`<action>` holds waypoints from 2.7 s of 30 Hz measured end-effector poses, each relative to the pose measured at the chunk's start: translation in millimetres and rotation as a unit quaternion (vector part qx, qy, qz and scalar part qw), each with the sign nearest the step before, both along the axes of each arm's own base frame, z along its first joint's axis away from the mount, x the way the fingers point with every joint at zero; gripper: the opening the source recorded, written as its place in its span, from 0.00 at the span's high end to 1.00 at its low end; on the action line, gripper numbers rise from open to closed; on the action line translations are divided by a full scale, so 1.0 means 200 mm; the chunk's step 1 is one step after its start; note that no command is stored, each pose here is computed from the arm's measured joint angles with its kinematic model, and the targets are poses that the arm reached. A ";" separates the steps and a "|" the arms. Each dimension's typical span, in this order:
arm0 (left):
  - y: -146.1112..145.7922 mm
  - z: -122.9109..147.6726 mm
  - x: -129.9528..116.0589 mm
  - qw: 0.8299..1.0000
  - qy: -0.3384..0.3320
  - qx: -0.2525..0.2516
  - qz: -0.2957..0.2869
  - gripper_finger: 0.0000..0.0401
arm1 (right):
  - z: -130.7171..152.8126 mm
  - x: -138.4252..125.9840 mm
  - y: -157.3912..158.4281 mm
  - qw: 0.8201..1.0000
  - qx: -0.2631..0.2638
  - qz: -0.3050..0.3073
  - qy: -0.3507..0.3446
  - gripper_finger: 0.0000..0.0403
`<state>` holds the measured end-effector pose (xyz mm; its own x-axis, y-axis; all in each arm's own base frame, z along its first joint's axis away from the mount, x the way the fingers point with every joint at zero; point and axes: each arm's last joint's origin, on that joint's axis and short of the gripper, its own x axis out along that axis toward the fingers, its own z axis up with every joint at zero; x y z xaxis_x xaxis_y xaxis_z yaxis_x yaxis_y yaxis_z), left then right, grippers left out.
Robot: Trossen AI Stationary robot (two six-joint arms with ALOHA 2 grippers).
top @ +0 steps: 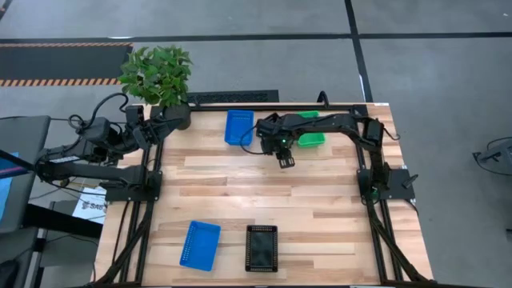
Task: Stack baskets by color
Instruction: Stack the middle black bin on the top black bin, then stack the bottom black bin on the stacked black bins
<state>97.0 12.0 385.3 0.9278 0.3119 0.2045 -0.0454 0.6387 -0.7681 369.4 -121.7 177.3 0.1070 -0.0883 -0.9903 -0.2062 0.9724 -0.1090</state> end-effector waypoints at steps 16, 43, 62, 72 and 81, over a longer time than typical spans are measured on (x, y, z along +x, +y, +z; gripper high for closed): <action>0.00 0.00 0.00 1.000 -0.002 -0.005 -0.001 0.70 | 0.10 0.08 -0.05 0.982 0.001 -0.163 -0.094 0.92; 0.00 -0.03 0.01 1.000 0.027 -0.016 0.003 0.70 | 0.24 0.13 -0.14 0.964 -0.004 -0.205 -0.166 0.50; -0.02 -0.07 0.01 0.995 0.066 -0.042 -0.062 0.70 | 0.53 -0.07 1.05 0.816 0.138 -0.547 -0.128 0.44; -0.02 -0.07 0.01 0.995 0.066 -0.042 -0.063 0.70 | 0.21 -0.02 1.49 0.761 0.157 -0.621 -0.102 0.44; -0.03 -0.07 0.02 0.992 0.069 -0.031 -0.098 0.70 | 0.18 -0.09 1.67 0.729 0.180 -0.654 -0.093 0.44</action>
